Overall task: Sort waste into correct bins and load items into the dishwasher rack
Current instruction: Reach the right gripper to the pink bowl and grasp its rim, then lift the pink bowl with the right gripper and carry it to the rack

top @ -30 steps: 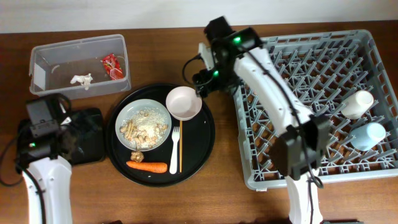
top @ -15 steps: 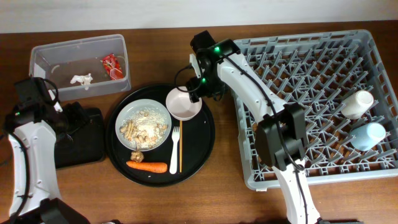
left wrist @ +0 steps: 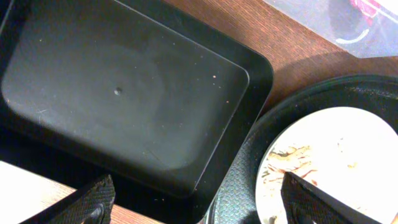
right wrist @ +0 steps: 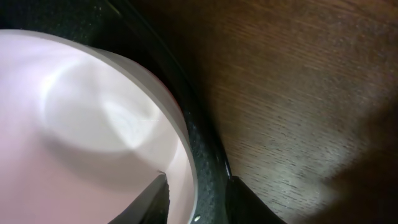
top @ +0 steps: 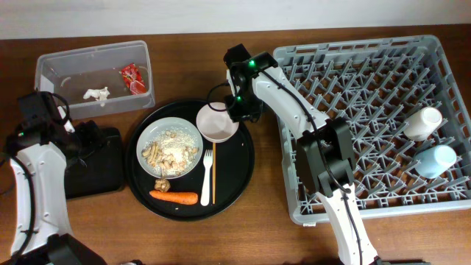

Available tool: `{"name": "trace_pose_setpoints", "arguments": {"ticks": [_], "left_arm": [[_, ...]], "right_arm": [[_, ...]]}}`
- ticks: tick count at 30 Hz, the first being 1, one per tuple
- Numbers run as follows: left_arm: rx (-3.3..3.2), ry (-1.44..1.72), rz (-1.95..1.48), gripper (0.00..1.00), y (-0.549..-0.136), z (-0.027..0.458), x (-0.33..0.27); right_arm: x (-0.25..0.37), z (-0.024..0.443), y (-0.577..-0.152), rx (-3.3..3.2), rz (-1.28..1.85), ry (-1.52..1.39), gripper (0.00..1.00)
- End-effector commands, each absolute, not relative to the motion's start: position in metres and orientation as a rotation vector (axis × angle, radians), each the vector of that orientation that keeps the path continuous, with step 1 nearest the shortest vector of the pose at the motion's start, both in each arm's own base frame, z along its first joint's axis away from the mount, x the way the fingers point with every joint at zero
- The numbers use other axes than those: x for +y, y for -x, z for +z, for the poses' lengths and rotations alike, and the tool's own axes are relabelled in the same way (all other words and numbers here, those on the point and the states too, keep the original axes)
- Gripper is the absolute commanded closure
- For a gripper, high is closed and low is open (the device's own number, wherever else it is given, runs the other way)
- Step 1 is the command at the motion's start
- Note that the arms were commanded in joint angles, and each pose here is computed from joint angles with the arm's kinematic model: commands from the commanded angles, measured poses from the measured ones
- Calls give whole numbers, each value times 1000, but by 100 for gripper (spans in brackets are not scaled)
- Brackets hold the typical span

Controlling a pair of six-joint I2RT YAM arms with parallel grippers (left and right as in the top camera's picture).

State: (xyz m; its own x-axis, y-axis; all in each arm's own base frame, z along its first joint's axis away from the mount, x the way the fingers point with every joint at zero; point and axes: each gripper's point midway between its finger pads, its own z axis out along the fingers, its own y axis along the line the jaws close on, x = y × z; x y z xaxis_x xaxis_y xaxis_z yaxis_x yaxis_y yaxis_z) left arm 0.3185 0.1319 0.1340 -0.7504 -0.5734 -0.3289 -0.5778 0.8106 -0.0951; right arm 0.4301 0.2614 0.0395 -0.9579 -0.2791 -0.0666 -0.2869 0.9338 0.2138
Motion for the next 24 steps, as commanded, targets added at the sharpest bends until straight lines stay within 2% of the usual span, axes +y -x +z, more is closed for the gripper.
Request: {"name": "trace_pose_setpoints", "arguments": {"ticks": [1,7,10,13,18,22,24], "left_arm": [[2652,846,2,15,-322,137,131],[2652,847,2,15,-322,137,131],[2653,846,2,15,-322,137,131],[2653,846,1,15,-322,137,131],[2652,843,-14,15,-323,137,129],[2652,844,-13,15,-323,137,129],[2652,844,-13,15,-323,137,129]], "right_arm": [[263,30,-426,3078,321,420,67],[264,22,-420,3098,314,413,73],[266,22,-422,3089,324,415,86],[266,22,-422,3088,325,415,95],[262,36,-427,3069,331,397,96],[240,76,-437,3036,290,344,96],[218,110,-439,3005,229,368,96]]}}
